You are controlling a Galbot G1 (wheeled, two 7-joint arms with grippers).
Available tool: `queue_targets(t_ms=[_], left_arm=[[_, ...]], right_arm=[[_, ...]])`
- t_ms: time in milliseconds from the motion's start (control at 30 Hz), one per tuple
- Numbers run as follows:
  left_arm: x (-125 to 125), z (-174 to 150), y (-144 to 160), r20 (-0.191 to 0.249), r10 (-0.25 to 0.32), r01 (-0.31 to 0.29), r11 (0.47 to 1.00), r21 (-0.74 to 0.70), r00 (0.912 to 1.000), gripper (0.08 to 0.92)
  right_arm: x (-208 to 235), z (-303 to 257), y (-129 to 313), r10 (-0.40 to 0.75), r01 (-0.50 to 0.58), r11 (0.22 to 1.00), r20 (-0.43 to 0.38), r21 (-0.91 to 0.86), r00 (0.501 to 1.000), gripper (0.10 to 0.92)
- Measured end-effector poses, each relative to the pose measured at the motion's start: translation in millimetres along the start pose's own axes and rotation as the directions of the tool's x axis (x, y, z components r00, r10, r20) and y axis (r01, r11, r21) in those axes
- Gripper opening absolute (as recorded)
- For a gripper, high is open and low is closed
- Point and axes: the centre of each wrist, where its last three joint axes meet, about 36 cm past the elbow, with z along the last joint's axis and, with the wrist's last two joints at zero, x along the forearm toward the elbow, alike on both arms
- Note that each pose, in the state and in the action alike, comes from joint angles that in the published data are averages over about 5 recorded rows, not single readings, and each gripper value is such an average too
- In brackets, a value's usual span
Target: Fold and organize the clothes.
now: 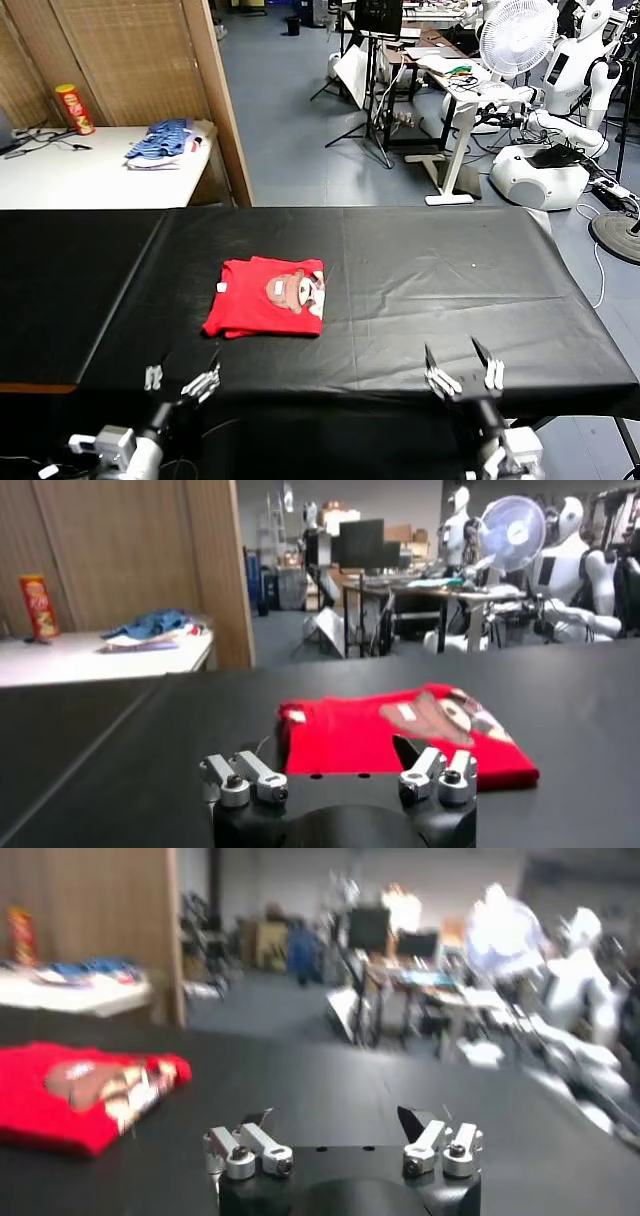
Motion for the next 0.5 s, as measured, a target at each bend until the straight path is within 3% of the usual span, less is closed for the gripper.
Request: queue_targets(t_ms=[133, 233, 500], left_arm=[[14, -9, -2, -0.072, -0.004, 0.006, 0.999, 0.036, 0.9974, 0.798], [20, -15, -4, -0.104, 0.006, -0.002, 0.999, 0.04, 0.9946, 0.798], [26, -18, -5, -0.124, 0.008, -0.003, 0.999, 0.044, 0.9923, 0.798]], right_arm=[[25, 3, 7, 0.021, -0.023, 1.0, -0.114, -0.011, 0.993, 0.798], [35, 5, 10, 0.015, -0.018, 1.0, -0.152, -0.018, 0.988, 0.798], [44, 5, 12, 0.007, -0.012, 1.0, -0.179, -0.026, 0.984, 0.798]])
